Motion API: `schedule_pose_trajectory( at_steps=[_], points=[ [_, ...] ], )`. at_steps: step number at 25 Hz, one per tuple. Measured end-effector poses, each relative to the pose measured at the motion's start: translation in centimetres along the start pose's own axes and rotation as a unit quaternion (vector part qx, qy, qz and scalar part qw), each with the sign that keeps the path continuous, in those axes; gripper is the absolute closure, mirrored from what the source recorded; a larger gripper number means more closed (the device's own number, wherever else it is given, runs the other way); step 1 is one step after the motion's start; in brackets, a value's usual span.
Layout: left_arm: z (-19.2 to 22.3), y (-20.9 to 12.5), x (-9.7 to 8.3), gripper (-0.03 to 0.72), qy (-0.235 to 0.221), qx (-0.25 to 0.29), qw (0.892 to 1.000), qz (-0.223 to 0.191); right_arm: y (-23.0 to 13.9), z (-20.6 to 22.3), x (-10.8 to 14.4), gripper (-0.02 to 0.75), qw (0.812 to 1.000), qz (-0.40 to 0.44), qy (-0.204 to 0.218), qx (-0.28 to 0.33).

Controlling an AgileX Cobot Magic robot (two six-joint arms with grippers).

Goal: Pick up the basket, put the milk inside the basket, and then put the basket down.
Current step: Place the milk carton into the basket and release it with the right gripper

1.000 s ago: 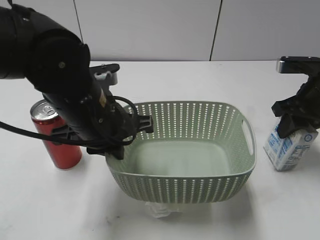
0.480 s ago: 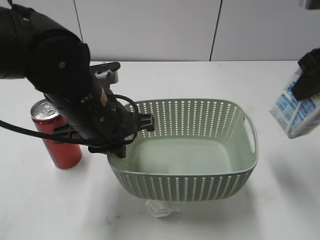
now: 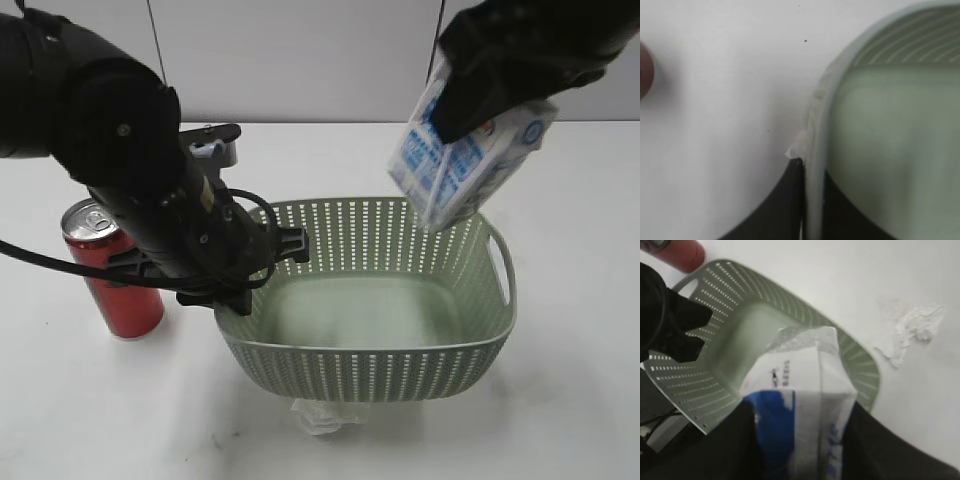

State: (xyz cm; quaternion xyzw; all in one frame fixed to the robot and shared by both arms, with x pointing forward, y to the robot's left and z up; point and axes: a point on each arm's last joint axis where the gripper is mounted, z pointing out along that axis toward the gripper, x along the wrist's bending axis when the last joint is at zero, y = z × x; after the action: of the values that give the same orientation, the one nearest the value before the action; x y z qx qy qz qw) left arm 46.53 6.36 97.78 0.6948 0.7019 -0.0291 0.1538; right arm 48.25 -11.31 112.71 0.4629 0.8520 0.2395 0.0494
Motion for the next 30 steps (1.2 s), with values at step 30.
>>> schedule_pose_trajectory(
  at_steps=[30],
  points=[
    [0.3, 0.2, 0.6, 0.678, 0.03, -0.013, 0.999, 0.036, 0.6, 8.6, 1.4, 0.168, 0.994, -0.046, -0.013, 0.102]
  ],
)
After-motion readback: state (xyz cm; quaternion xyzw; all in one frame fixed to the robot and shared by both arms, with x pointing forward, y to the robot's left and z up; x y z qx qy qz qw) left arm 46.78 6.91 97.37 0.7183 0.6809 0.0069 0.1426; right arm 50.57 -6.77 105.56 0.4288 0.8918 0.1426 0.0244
